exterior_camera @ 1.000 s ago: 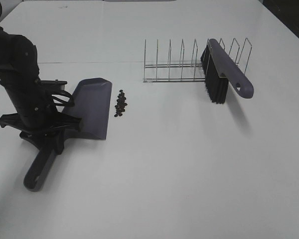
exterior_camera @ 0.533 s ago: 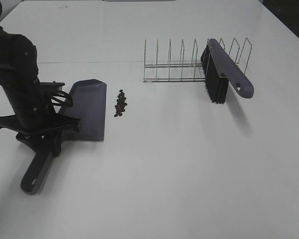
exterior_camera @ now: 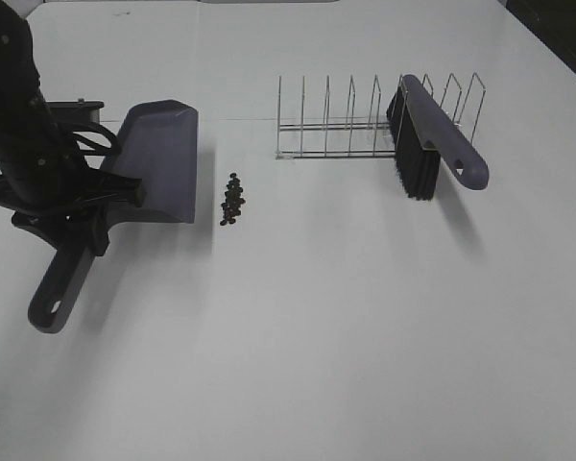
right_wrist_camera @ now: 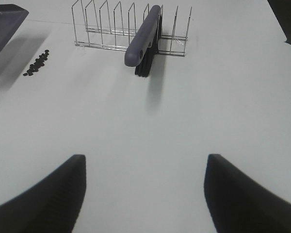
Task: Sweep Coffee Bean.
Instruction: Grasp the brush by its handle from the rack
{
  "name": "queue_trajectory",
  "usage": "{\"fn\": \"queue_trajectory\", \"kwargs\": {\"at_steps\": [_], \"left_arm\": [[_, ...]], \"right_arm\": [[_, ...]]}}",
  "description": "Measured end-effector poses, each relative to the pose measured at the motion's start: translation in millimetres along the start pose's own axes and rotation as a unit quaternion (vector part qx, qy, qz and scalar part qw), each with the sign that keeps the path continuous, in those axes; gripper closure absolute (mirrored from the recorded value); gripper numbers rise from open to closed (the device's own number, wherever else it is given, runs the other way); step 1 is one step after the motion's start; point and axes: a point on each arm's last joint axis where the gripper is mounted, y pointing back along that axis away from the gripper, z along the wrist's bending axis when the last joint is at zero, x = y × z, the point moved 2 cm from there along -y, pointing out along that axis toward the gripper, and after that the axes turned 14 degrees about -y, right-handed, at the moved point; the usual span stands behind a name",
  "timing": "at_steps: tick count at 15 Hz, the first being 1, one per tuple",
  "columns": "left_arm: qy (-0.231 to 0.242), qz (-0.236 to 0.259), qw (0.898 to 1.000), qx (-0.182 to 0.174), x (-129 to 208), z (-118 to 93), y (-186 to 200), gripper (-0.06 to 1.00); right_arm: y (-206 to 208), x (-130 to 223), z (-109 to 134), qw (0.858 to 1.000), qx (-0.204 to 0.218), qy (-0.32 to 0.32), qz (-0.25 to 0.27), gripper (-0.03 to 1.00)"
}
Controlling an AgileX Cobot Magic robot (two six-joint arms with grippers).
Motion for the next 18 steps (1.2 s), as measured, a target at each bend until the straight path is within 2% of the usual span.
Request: {"fn": "queue_trajectory", "kwargs": {"at_steps": [2, 6, 8, 9, 12, 15, 18], "left_arm": [[0.0, 0.0, 1.0, 0.0, 0, 0, 0, 0.6], [0.0, 0.0, 1.0, 0.0, 0, 0, 0, 0.6], [0.0, 0.0, 1.0, 0.0, 0, 0, 0, 0.6], [0.0, 0.0, 1.0, 0.0, 0, 0, 0, 0.6], [0.0, 0.0, 1.0, 0.0, 0, 0, 0, 0.6], [0.0, 0.0, 1.0, 0.0, 0, 0, 0, 0.6], [0.0, 0.0, 1.0, 0.0, 0, 0, 0, 0.6]], "right_arm": [[-3, -9, 1, 1.0, -0.001, -0.003, -0.004, 0.36], [-28, -69, 7, 1.0, -0.003, 0.014, 0.0, 0.36], [-52, -100, 15, 0.998, -0.027, 0.034, 0.038, 0.36], [-75, -122, 22, 0.996, -0.042, 0.044, 0.073, 0.36], [-127, -167, 37, 0.989, -0.056, 0.057, 0.126, 0.36], [-182, -197, 51, 0.981, -0.05, 0.059, 0.176, 0.36], [-245, -214, 69, 0.969, -0.016, 0.051, 0.243, 0.36]]}}
